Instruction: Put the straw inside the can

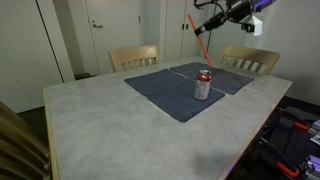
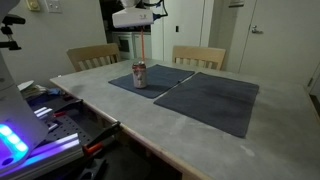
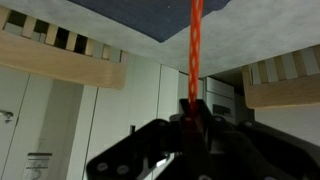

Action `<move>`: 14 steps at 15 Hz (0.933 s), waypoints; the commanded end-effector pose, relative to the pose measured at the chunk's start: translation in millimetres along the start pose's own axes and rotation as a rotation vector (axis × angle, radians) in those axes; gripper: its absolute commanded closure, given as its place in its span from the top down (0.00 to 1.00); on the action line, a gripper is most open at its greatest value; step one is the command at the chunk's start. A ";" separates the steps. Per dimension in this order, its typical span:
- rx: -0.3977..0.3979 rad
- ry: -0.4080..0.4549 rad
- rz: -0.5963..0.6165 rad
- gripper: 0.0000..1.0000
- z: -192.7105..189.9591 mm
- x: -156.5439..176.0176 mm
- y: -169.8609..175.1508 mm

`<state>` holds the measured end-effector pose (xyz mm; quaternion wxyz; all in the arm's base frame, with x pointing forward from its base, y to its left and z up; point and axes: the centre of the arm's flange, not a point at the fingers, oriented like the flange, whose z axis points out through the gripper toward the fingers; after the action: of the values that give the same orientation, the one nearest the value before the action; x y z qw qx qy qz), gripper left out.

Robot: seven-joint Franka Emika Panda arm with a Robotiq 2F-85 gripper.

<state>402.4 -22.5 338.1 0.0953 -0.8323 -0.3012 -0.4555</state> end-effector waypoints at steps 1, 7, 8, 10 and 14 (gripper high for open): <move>0.002 0.028 -0.015 0.02 30.2 -17.0 -10.8; 0.031 0.036 -0.002 0.02 40.0 -20.3 -8.7; 0.037 0.032 0.003 0.02 41.3 -19.6 -9.2; 0.051 0.037 0.014 0.02 42.4 -17.8 -11.2; 0.050 0.046 0.013 0.02 41.5 -11.8 -11.4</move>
<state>417.1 -14.8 316.3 0.1240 -0.8248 -0.3090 -0.4570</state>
